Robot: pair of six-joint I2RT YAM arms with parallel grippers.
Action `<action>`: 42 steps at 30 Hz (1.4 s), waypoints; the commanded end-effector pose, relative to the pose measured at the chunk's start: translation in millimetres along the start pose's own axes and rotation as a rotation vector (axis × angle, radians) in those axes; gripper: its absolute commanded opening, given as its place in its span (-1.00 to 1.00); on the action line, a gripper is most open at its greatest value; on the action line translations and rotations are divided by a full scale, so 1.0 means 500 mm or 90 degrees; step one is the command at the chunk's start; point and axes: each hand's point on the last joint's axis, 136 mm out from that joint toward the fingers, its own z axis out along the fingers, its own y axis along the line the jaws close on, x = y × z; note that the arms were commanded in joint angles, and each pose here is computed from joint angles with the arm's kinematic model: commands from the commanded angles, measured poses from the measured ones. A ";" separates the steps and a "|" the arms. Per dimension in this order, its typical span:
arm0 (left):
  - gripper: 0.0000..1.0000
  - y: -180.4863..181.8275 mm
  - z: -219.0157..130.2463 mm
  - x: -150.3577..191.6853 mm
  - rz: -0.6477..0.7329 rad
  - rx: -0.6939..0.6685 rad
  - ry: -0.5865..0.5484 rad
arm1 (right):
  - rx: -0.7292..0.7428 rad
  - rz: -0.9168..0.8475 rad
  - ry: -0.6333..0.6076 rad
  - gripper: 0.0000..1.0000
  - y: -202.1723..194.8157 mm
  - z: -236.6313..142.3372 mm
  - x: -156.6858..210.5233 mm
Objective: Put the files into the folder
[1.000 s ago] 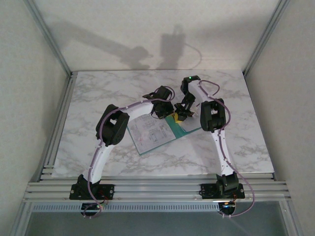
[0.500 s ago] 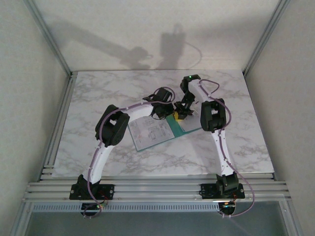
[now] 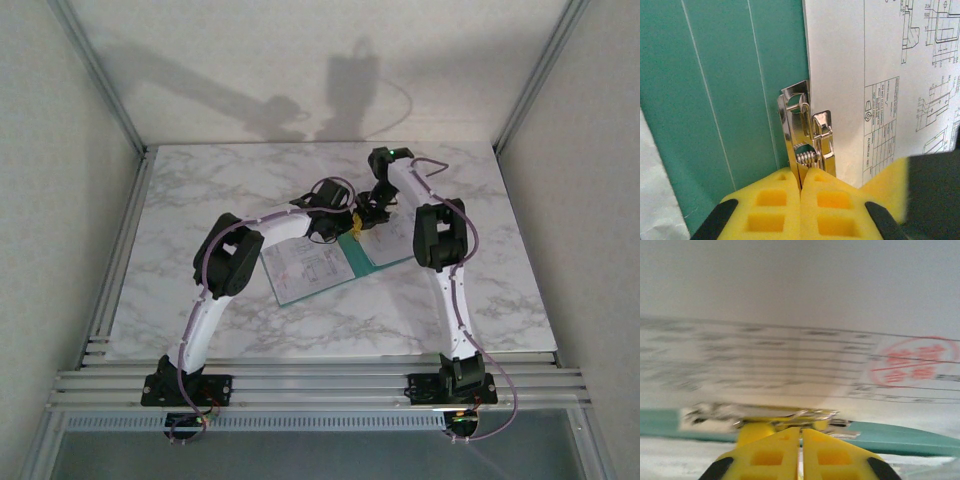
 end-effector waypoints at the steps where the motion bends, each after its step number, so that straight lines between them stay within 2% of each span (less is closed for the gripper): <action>1: -1.00 0.239 0.065 0.187 0.001 -0.237 0.156 | -0.077 -0.086 -0.056 -0.68 0.036 -0.059 0.006; 3: -1.00 0.241 0.065 0.189 0.002 -0.238 0.157 | -0.095 -0.101 -0.060 -0.65 0.029 -0.057 0.008; 7: -1.00 0.239 0.064 0.188 0.002 -0.234 0.157 | -0.102 -0.108 -0.043 -0.78 0.003 -0.038 0.018; 13: -1.00 0.235 0.066 0.189 0.002 -0.227 0.159 | -0.134 -0.116 -0.049 -0.81 -0.032 -0.034 0.032; 17: -1.00 0.235 0.067 0.190 0.001 -0.225 0.161 | -0.129 -0.113 -0.037 -0.86 -0.048 -0.005 0.029; 22: -1.00 0.236 0.068 0.191 0.001 -0.223 0.162 | -0.161 -0.120 -0.037 -0.88 -0.033 -0.006 0.034; 31: -1.00 0.238 0.066 0.190 0.001 -0.221 0.165 | -0.157 -0.118 -0.030 -0.92 -0.036 0.003 0.047; 42: -1.00 0.239 0.065 0.192 -0.001 -0.218 0.167 | -0.110 -0.107 -0.023 -0.93 -0.076 0.039 0.048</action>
